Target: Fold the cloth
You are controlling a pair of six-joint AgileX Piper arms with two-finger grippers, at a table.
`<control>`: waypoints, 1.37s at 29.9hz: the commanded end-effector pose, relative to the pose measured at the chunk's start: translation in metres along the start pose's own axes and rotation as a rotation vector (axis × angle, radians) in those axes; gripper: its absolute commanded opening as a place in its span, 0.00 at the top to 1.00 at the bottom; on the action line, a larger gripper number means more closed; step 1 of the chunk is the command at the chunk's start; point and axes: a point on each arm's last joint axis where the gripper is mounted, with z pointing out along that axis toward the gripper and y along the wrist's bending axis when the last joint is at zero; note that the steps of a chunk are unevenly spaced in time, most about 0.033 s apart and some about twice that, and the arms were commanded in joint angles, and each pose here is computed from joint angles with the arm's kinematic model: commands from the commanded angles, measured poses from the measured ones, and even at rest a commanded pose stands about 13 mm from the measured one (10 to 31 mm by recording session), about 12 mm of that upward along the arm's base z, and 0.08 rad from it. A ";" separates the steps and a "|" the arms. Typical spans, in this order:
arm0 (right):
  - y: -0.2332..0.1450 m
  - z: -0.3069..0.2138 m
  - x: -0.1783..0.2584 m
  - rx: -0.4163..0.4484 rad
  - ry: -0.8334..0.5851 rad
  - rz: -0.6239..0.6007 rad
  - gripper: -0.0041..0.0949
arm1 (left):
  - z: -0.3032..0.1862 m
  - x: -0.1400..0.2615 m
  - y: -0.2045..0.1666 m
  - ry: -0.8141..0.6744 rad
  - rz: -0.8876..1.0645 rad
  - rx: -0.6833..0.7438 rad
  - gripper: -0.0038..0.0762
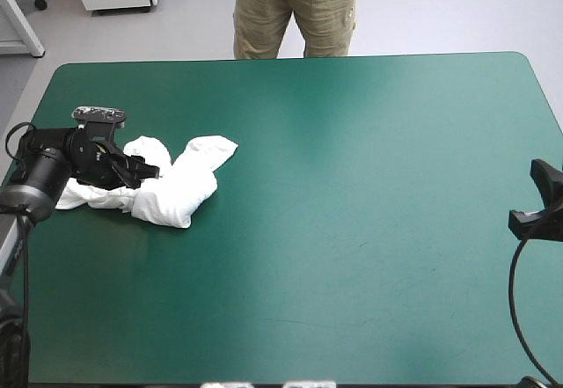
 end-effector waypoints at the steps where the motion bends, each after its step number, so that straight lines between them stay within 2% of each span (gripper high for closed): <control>1: -0.002 -0.008 -0.009 -0.010 -0.080 0.000 0.61 | 0.013 -0.015 0.010 -0.068 -0.094 0.045 0.37; 10: 0.000 -0.007 -0.007 -0.031 -0.062 -0.004 0.61 | 0.091 -0.007 0.010 0.134 -0.127 0.124 0.40; 13: 0.000 -0.007 -0.006 -0.028 -0.051 -0.004 0.61 | 0.103 -0.001 0.009 0.200 -0.102 0.140 0.59; 16: 0.000 -0.007 -0.006 -0.028 -0.051 -0.004 0.61 | 0.105 0.000 0.007 0.211 -0.076 0.169 0.93; 17: 0.000 -0.007 -0.006 -0.028 -0.051 -0.004 0.61 | 0.105 0.000 0.005 0.208 -0.068 0.188 0.96; 20: 0.000 -0.007 -0.007 -0.028 -0.056 -0.005 0.61 | 0.101 -0.003 -0.008 0.193 -0.073 0.268 0.96; 25: -0.002 -0.007 -0.007 -0.008 -0.060 -0.014 0.61 | 0.097 -0.001 -0.058 0.228 0.086 0.358 0.96; 35: -0.002 -0.007 -0.007 -0.002 -0.059 -0.015 0.61 | 0.065 0.031 -0.227 0.161 0.456 0.571 0.96; 41: -0.002 -0.007 -0.007 -0.002 -0.057 -0.015 0.61 | 0.031 0.063 -0.293 0.141 0.639 0.681 0.96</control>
